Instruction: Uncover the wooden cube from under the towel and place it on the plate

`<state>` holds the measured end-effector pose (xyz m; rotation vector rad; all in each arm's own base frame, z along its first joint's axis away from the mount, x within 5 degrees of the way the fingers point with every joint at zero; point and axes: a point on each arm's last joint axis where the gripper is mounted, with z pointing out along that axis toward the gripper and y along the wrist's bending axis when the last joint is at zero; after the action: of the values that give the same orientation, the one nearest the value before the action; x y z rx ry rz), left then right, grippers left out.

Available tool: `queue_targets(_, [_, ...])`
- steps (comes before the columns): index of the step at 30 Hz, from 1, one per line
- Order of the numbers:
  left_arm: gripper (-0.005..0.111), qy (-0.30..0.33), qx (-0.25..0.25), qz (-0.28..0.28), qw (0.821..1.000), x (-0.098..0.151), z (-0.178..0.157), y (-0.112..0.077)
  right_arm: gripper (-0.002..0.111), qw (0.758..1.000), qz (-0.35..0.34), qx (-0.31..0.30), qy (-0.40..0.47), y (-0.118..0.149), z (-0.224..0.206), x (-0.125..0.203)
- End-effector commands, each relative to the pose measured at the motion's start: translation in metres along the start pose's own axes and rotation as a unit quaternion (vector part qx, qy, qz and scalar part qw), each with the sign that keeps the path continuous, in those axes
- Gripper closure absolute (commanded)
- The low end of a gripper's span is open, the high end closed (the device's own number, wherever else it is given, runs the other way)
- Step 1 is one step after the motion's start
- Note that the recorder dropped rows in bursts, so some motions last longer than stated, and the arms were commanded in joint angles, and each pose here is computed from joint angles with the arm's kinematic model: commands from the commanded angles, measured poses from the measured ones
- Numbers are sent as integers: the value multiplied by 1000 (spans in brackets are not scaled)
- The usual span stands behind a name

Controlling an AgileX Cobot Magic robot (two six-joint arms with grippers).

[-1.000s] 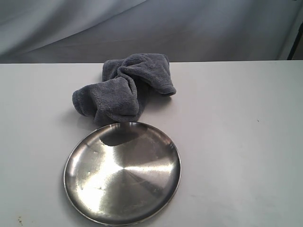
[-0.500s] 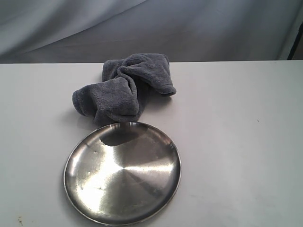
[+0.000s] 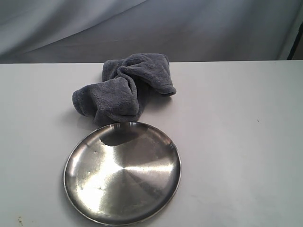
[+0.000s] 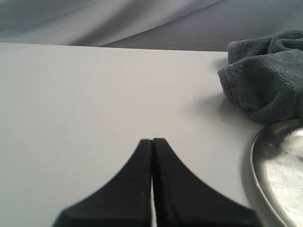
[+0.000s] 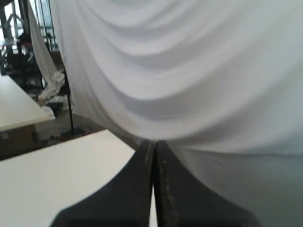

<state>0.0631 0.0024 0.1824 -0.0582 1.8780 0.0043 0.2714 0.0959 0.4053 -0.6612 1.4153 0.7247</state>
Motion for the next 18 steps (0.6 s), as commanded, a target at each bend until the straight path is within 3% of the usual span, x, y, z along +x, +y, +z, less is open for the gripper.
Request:
queue_targets(1, [105, -5, 2, 0, 1000, 0, 0, 0, 108, 995, -17, 39, -85, -6, -3, 0])
queue_targets(5, [105, -5, 2, 0, 1000, 0, 0, 0, 108, 991, -27, 90, -91, -13, -6, 12])
queue_targets(13, [105, -5, 2, 0, 1000, 0, 0, 0, 108, 959, -99, 264, 28, -33, -11, 35])
queue_targets(18, [105, -5, 2, 0, 1000, 0, 0, 0, 108, 948, -158, 269, 69, -17, 2, 40])
